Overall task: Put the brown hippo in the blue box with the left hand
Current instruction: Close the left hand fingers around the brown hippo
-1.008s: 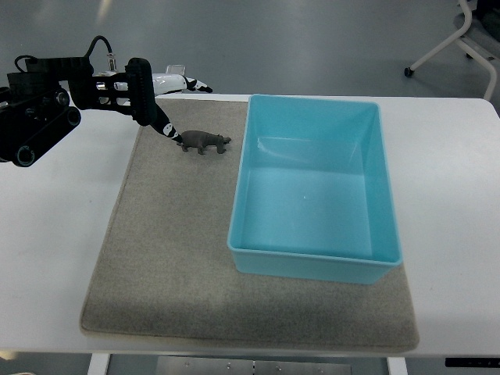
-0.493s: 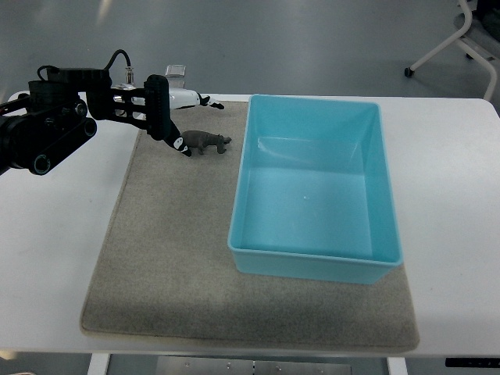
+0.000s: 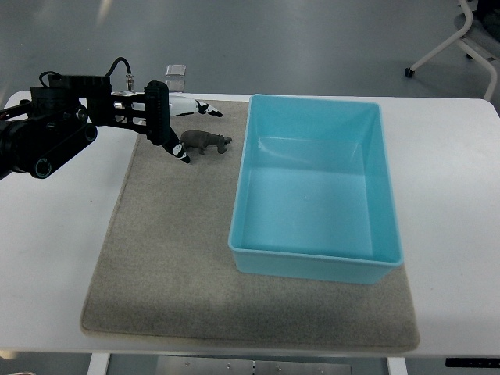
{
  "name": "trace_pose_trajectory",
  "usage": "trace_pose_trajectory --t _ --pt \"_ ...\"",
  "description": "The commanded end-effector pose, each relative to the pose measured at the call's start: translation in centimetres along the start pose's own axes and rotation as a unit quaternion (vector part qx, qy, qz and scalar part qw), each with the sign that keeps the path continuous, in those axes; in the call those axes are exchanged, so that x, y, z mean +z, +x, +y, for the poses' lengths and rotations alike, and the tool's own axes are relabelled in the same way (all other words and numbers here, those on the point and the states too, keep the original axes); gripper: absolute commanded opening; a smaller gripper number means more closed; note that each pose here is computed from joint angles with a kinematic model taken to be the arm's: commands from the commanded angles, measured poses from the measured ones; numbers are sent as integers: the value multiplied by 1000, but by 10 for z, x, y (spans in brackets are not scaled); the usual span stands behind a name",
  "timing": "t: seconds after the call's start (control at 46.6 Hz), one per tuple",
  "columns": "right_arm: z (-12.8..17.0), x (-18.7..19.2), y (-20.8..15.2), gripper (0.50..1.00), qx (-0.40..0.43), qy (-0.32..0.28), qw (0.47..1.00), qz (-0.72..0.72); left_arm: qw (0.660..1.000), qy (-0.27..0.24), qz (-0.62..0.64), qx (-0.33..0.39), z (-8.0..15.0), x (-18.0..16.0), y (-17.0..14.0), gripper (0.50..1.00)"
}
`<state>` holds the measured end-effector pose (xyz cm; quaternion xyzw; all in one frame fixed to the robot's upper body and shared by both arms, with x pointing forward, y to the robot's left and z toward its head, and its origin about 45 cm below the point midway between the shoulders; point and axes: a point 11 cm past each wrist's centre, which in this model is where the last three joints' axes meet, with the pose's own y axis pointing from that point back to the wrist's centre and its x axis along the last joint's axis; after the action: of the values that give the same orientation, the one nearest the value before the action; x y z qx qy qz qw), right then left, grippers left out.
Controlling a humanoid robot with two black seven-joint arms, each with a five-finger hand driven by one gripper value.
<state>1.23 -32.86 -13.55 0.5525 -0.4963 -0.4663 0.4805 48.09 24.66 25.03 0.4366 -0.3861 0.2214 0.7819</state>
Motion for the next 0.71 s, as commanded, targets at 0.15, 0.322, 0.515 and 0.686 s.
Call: trace_pose_trajectory --t 0.15,0.322,0.515,0.686 --pt "0 0 0 936 0 0 1000 0 1000 -3 3 -9 -2 3 -4 979" --pt "0 0 0 936 0 0 1000 0 1000 -2 4 -16 -3 1 -9 977" --pt "0 0 0 936 0 0 1000 0 1000 0 6 -17 -3 0 -10 975" --pt "0 0 0 936 0 0 1000 0 1000 2 0 -23 -4 -1 -13 902"
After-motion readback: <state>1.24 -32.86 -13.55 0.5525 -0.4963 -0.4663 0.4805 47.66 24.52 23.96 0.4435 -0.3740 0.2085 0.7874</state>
